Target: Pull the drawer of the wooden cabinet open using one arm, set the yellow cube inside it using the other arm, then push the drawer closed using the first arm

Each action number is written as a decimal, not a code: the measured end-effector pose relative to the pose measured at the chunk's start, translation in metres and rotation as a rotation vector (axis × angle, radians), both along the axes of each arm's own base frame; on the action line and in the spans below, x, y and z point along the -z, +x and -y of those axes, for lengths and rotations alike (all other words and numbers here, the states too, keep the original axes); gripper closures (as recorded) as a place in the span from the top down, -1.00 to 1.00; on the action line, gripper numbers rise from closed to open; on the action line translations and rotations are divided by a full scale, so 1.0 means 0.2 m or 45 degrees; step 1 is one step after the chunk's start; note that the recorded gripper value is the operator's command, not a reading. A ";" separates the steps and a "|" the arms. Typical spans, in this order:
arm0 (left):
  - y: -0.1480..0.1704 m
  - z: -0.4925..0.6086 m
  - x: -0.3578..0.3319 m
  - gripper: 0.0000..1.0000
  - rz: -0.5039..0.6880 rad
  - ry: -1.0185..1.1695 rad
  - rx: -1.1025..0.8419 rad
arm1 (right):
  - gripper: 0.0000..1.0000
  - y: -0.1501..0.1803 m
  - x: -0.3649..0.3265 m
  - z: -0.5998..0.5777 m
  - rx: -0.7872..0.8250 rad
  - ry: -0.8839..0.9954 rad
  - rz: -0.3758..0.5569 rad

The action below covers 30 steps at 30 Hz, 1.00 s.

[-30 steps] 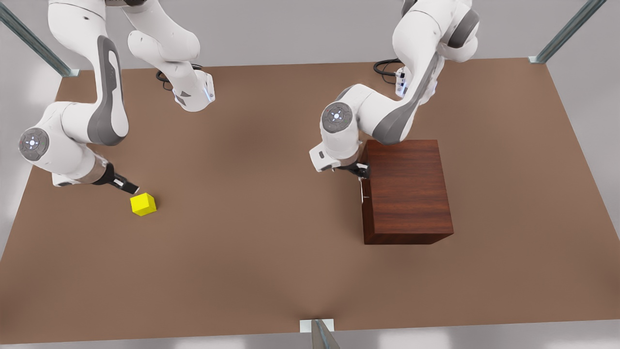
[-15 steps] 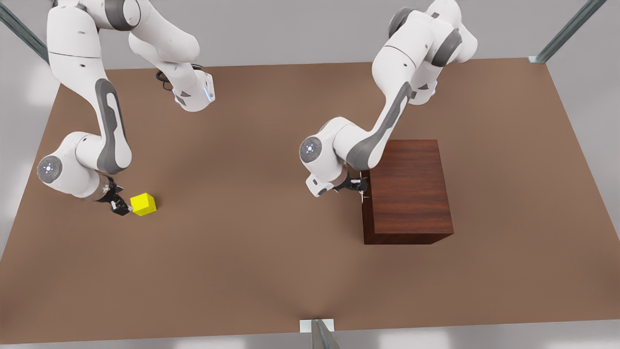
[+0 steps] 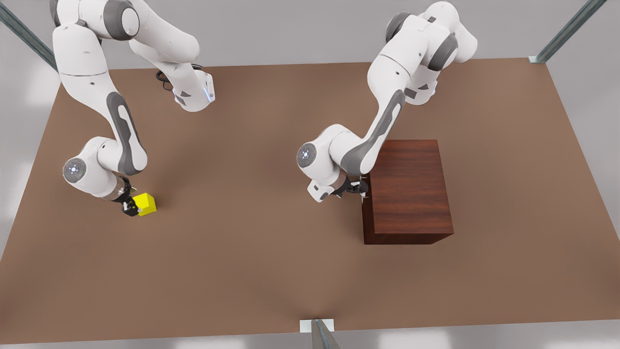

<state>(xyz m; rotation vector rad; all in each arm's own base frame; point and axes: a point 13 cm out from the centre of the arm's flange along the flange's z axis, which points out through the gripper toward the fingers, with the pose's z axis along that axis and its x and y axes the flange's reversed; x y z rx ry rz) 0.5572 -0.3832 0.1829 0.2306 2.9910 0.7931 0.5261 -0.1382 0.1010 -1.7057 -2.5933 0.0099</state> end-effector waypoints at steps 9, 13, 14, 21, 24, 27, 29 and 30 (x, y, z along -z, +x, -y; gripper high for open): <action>0.02 0.04 0.07 1.00 0.036 -0.049 -0.049 | 1.00 -0.06 0.19 -0.02 0.031 -0.009 -0.038; 0.02 0.08 0.08 1.00 0.050 -0.077 -0.061 | 1.00 -0.05 0.25 -0.01 0.032 -0.022 -0.033; 0.02 0.09 0.08 1.00 0.054 -0.082 -0.062 | 1.00 -0.04 0.25 -0.01 0.032 -0.025 -0.028; -0.02 0.18 0.10 1.00 0.094 -0.077 -0.030 | 1.00 0.00 0.27 0.00 0.052 -0.035 0.001; -0.03 0.20 0.09 1.00 0.118 -0.062 -0.013 | 1.00 0.01 0.27 0.01 0.062 -0.038 0.010; -0.05 0.23 0.08 1.00 0.131 -0.058 -0.005 | 1.00 0.01 0.27 0.02 0.072 -0.040 0.015; -0.07 0.25 0.08 1.00 0.136 -0.056 -0.002 | 0.96 0.01 0.27 0.03 0.082 -0.041 0.017; -0.07 0.25 0.08 1.00 0.138 -0.055 -0.002 | 0.93 0.00 0.27 0.03 0.086 -0.041 0.018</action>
